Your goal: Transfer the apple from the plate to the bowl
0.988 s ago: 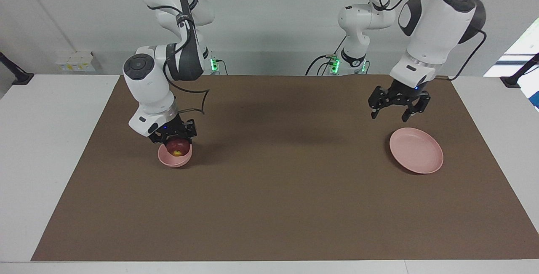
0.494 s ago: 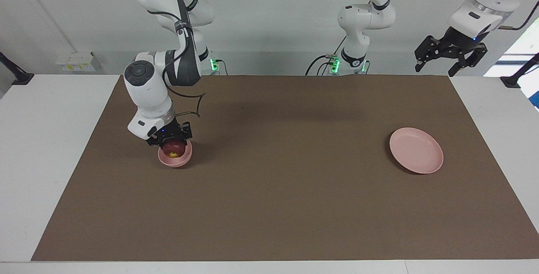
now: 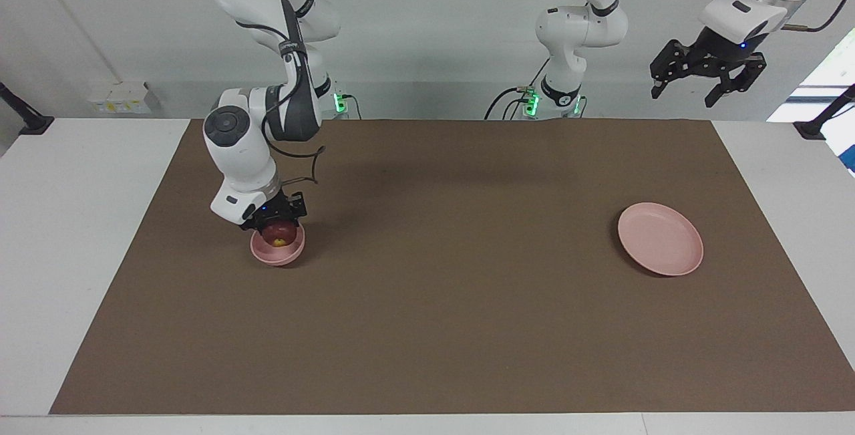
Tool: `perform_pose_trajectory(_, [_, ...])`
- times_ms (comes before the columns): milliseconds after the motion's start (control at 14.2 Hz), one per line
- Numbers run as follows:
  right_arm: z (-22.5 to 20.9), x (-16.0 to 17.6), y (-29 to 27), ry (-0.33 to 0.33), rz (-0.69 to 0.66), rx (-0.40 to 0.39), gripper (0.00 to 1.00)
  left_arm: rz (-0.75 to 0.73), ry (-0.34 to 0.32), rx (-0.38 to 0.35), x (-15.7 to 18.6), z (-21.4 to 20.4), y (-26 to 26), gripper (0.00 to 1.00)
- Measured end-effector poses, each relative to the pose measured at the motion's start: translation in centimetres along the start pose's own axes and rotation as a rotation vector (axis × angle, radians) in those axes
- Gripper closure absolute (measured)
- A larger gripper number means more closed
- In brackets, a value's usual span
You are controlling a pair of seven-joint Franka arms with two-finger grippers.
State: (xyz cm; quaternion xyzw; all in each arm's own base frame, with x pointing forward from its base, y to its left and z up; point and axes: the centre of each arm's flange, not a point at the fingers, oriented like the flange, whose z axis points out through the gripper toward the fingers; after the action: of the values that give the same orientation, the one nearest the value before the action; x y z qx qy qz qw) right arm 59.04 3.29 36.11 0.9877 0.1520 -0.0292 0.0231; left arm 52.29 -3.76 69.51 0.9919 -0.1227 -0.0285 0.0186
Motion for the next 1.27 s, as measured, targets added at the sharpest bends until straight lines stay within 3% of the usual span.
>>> perform_pose_trajectory(1271, [2.3,-0.5,0.9,-0.019,-0.005,0.005,0.22,-0.02,0.021,0.006,-1.0,-1.1,-0.4,0.0])
